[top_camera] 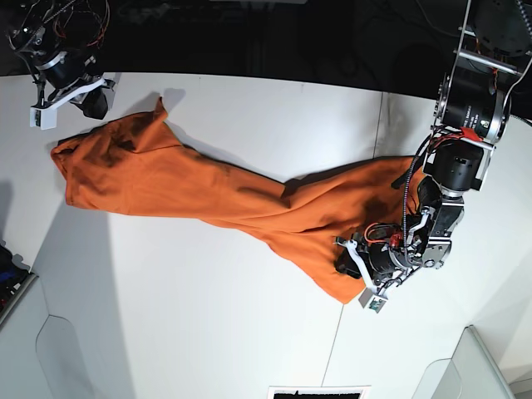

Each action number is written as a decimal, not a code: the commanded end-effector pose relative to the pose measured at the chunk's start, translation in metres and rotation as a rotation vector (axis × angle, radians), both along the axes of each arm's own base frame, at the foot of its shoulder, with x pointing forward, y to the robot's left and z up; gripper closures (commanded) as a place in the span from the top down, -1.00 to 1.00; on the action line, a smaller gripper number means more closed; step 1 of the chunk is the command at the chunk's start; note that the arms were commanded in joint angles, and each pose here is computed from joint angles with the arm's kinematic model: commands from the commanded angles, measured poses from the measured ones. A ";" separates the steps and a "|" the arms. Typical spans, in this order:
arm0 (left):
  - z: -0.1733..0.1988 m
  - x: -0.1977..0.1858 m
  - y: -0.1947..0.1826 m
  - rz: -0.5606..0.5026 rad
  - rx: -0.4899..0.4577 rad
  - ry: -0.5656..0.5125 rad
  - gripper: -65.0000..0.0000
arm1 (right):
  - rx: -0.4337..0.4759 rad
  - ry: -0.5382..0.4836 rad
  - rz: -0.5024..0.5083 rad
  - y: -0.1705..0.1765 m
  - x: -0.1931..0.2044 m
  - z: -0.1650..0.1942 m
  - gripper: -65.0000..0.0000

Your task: Layout the t-shirt on the table in an organized manner, then fold the t-shirt properly

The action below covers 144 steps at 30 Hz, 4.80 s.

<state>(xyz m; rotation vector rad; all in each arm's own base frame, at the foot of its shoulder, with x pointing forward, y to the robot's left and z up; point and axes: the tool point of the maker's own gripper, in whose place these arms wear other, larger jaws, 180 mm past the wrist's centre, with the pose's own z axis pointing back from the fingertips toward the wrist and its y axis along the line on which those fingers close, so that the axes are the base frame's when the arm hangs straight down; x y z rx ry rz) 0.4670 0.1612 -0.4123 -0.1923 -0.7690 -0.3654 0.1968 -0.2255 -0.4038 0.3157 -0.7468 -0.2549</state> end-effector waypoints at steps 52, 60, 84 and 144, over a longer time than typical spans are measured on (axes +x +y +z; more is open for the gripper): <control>0.044 0.026 0.044 0.034 0.109 -0.009 -0.36 | 0.085 -0.100 0.362 0.094 -0.013 0.055 -1.00; 0.046 0.031 0.059 0.090 0.176 -0.026 -0.36 | 0.049 -0.043 0.439 0.109 -0.072 0.080 -1.00; 0.182 -0.053 -0.073 -0.488 -0.042 -0.239 -0.36 | -0.359 -0.181 0.364 0.037 0.000 0.095 -0.10; 0.061 -0.304 -0.227 -0.997 -0.085 -0.050 -1.00 | -0.366 -0.191 0.488 0.036 0.118 0.047 -1.00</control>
